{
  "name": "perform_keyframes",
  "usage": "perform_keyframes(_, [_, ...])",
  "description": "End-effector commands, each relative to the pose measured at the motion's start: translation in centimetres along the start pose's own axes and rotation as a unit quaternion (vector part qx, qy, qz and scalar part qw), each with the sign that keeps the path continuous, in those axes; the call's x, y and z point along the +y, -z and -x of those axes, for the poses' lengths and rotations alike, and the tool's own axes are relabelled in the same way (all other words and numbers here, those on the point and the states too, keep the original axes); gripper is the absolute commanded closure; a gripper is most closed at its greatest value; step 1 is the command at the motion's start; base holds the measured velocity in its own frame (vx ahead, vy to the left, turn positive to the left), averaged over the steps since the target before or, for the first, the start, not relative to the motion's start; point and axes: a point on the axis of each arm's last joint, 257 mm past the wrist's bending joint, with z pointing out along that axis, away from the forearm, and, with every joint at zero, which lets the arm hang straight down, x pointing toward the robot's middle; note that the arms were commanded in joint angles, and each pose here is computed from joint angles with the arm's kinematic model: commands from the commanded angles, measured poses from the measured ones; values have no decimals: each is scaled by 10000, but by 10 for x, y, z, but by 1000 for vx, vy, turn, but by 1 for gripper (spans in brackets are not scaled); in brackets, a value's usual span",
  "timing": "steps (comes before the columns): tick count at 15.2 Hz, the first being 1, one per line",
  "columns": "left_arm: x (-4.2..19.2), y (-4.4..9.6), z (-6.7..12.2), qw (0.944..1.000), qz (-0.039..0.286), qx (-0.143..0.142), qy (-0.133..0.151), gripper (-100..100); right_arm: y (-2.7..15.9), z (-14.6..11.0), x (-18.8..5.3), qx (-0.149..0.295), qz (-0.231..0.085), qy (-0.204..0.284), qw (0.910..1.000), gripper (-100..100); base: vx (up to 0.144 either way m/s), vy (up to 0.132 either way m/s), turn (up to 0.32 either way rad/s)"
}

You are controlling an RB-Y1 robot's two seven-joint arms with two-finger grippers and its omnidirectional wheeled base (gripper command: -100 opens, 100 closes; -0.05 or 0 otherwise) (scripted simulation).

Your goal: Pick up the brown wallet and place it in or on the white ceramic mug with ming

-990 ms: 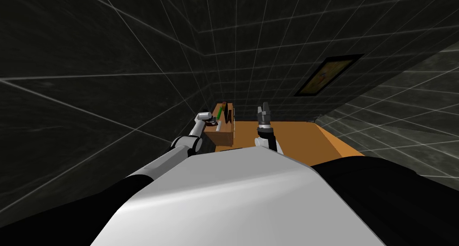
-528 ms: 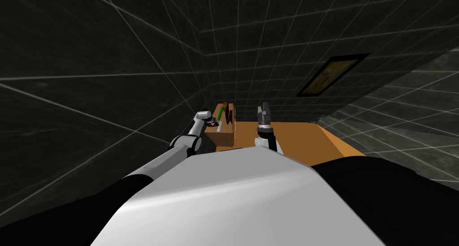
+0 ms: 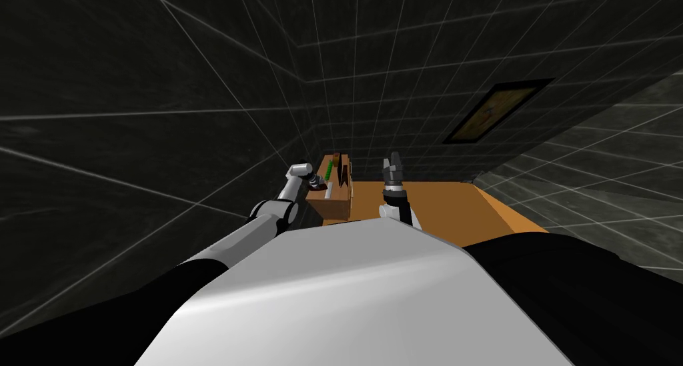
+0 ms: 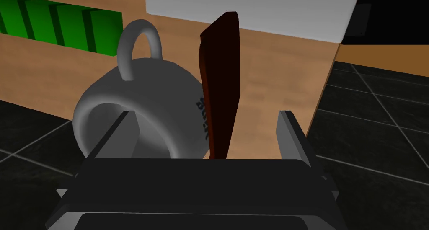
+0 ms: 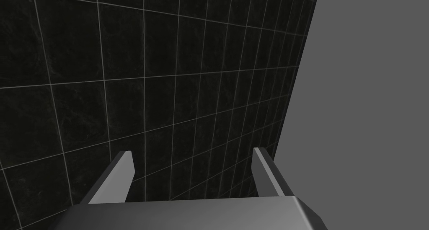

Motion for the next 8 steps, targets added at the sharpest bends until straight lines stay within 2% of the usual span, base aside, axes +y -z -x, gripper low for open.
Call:
perform_keyframes(1, [9,3,3,9998,185,-9,29,-100,0,0,0,0,0,0,10000,0,57,59,-35])
perform_keyframes(6, [23,7,9,9988,478,-23,101,-100,0,0,0,0,0,0,10000,0,41,46,-8])
perform_keyframes(7, [19,6,8,9992,399,-19,82,-100,0,0,0,0,0,0,10000,0,23,23,-4])
perform_keyframes(8, [24,-4,10,9991,407,-32,102,-100,0,0,0,0,0,0,10000,0,14,6,-30])
